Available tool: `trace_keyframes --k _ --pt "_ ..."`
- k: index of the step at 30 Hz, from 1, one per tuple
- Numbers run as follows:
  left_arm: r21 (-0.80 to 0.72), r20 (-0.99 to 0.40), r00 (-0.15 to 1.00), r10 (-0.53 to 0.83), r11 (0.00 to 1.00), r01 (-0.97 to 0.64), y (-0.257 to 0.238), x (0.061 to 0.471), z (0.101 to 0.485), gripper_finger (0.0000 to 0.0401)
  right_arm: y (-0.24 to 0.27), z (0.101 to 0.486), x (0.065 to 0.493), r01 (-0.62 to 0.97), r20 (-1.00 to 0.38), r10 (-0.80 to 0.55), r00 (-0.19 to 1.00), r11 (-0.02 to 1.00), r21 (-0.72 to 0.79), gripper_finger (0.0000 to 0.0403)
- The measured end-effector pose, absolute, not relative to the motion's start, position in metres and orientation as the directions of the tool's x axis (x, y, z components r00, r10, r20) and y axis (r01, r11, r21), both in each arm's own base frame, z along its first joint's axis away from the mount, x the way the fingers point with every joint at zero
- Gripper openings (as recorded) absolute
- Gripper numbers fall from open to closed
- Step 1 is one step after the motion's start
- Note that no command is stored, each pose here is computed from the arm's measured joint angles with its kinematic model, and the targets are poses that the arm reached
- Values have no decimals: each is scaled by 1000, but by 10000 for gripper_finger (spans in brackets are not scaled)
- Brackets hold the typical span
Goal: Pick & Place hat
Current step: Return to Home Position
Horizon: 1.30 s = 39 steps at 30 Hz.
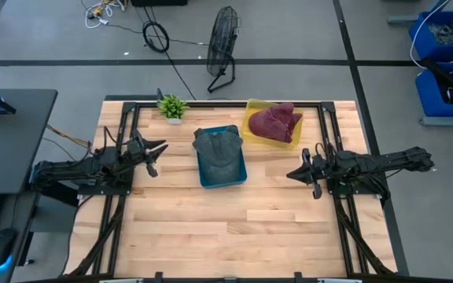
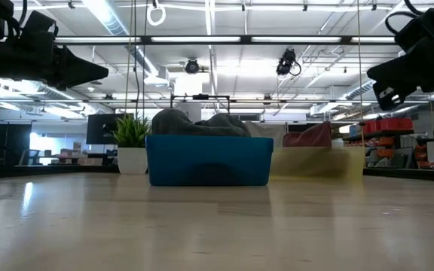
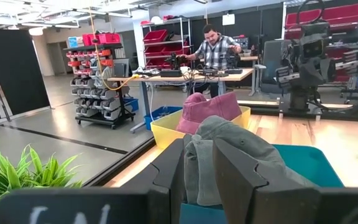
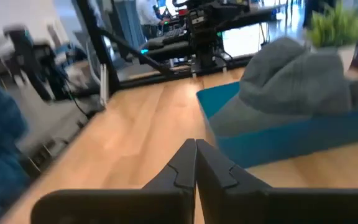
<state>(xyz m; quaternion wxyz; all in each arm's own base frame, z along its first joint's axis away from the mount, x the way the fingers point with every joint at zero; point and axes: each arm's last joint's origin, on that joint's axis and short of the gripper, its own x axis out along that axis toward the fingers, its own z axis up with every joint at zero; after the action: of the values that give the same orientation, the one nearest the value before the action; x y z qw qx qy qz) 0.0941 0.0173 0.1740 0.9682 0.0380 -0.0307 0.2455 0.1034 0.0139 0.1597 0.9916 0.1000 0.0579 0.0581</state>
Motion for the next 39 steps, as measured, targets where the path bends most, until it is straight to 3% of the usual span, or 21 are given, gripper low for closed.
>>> trace_keyframes --k 6,39 --pt "56 83 877 473 877 -478 17 94 174 87 14 160 103 -81 -103 127 987 928 364 11" --pt "55 90 877 472 877 -477 17 94 175 87 14 160 103 -81 -103 127 987 926 369 11"
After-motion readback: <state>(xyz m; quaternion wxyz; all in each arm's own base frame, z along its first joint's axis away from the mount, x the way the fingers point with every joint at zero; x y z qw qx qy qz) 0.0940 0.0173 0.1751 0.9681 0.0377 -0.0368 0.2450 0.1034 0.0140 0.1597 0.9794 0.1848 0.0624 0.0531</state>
